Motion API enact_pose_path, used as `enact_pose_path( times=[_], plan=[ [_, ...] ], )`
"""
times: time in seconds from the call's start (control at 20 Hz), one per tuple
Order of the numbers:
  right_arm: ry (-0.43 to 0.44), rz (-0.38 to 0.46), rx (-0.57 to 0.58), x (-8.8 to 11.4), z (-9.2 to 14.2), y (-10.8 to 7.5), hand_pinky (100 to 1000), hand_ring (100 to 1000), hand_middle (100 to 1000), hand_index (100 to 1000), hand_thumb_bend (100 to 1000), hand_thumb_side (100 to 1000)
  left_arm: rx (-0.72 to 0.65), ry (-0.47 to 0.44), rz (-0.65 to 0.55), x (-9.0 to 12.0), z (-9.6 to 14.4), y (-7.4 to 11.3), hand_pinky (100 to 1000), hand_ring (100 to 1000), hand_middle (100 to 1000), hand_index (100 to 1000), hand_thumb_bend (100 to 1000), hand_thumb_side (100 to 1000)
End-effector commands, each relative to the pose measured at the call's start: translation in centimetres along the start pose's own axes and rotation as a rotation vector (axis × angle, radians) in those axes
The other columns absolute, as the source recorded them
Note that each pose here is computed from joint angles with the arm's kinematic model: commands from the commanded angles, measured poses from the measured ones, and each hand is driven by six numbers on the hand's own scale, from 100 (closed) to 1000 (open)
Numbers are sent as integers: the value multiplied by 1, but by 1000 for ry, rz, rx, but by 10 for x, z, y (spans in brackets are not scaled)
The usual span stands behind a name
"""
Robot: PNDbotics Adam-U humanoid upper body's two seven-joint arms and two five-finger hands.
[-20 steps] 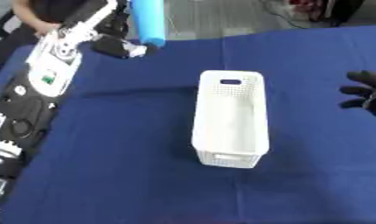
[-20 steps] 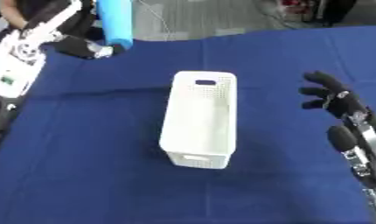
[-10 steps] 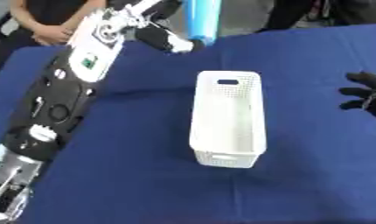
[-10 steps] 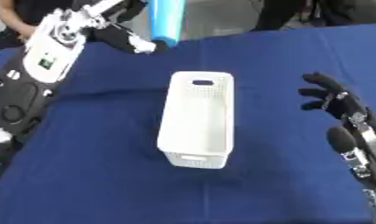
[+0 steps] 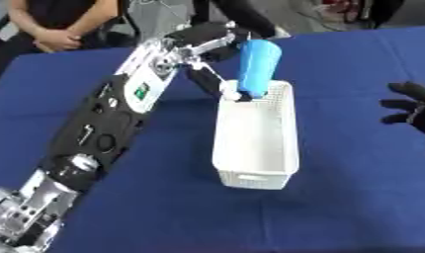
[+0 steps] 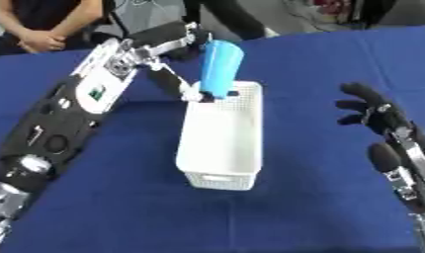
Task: Pick up objects on the table and place them in the box.
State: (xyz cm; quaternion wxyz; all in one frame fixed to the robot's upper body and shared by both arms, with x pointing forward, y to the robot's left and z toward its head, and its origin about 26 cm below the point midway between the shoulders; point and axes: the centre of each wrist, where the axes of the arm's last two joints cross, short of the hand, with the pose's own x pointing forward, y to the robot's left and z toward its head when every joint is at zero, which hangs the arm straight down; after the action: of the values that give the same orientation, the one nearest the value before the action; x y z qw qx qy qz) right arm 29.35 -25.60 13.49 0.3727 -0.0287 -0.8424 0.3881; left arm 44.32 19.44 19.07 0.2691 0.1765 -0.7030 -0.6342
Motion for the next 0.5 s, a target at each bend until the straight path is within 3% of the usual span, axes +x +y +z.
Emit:
enact_pose_path(
  times=[0.05, 0.1, 0.15, 0.2, 0.3, 0.5],
  plan=[
    [-20, 10, -1, 3, -4, -4, 720, 847, 921, 1000, 558, 1000, -78, -18, -70, -1, 1, -2, 520, 503, 624, 746, 161, 595],
    [-19, 10, -1, 3, -3, -4, 720, 847, 921, 1000, 558, 1000, -124, -32, -91, -1, 2, -6, 399, 345, 472, 597, 100, 469],
    [-19, 11, -1, 3, -3, -4, 720, 847, 921, 1000, 558, 1000, -165, -43, -106, -2, 3, -9, 757, 790, 868, 941, 667, 829],
    [-18, 11, -1, 3, -3, -4, 720, 847, 921, 1000, 558, 1000, -220, -59, -120, -3, 4, -13, 826, 848, 919, 985, 896, 905],
    [-16, 12, -1, 3, -3, -4, 720, 846, 920, 1000, 559, 1000, -286, -81, -132, -4, 8, -16, 857, 870, 936, 1000, 991, 939],
    [-15, 12, 0, 3, -2, -4, 720, 846, 920, 1000, 560, 1000, -341, -96, -123, -5, 14, -16, 873, 877, 942, 1000, 1000, 962]
  ],
)
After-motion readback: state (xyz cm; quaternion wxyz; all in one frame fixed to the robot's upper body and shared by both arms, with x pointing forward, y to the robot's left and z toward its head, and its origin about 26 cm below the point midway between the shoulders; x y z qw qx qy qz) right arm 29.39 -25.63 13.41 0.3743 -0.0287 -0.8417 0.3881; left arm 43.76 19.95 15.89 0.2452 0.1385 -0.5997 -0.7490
